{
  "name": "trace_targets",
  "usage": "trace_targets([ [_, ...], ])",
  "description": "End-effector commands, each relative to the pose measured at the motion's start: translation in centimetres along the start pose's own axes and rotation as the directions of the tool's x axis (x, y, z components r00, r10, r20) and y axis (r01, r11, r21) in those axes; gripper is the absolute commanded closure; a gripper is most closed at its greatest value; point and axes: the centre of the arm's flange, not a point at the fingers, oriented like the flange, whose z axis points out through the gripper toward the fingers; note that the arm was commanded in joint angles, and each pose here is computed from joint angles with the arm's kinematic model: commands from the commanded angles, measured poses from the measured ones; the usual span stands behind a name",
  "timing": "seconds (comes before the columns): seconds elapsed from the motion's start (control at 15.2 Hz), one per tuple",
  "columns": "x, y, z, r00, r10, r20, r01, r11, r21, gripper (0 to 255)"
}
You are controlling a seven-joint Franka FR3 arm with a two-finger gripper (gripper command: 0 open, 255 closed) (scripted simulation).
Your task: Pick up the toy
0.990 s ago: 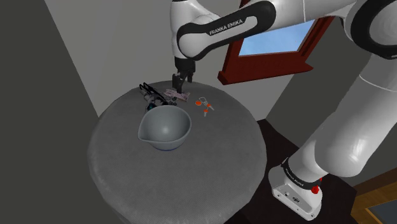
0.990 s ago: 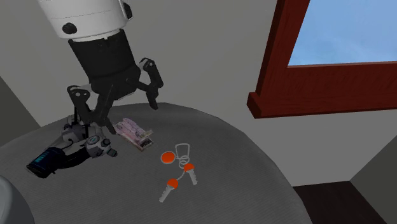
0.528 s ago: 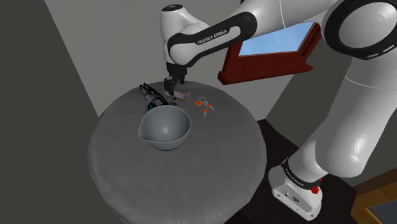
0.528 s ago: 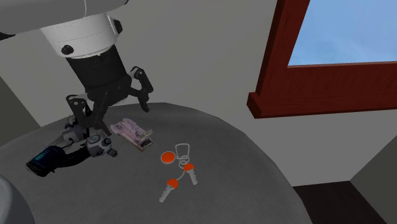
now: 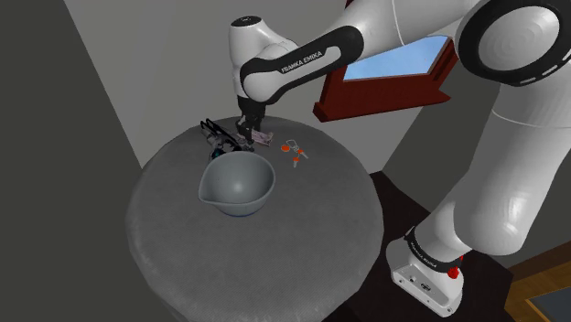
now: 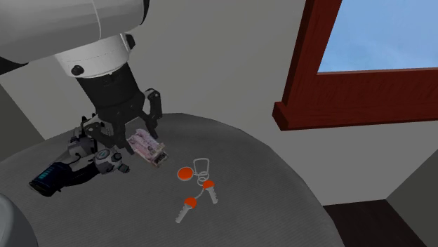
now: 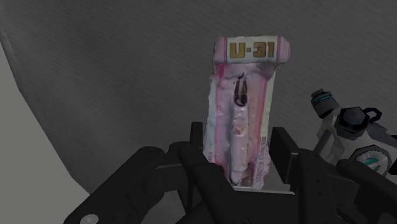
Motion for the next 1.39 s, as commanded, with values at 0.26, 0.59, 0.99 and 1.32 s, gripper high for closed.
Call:
trace_targets([
  [0.26, -0.2, -0.3, 0.7, 1.000, -0.003, 0.016, 0.003, 1.000, 0.003, 255],
  [0.59, -0.3, 0.2, -0.6, 1.000, -0.003, 0.016, 0.003, 1.000, 0.003, 255],
  [0.99, -0.4, 0.5, -3.7, 1.000, -0.003, 0.016, 0.003, 1.000, 0.003, 255],
  [1.32, -0.4, 0.8, -6.4, 1.000, -0.003, 0.016, 0.003, 1.000, 0.003, 255],
])
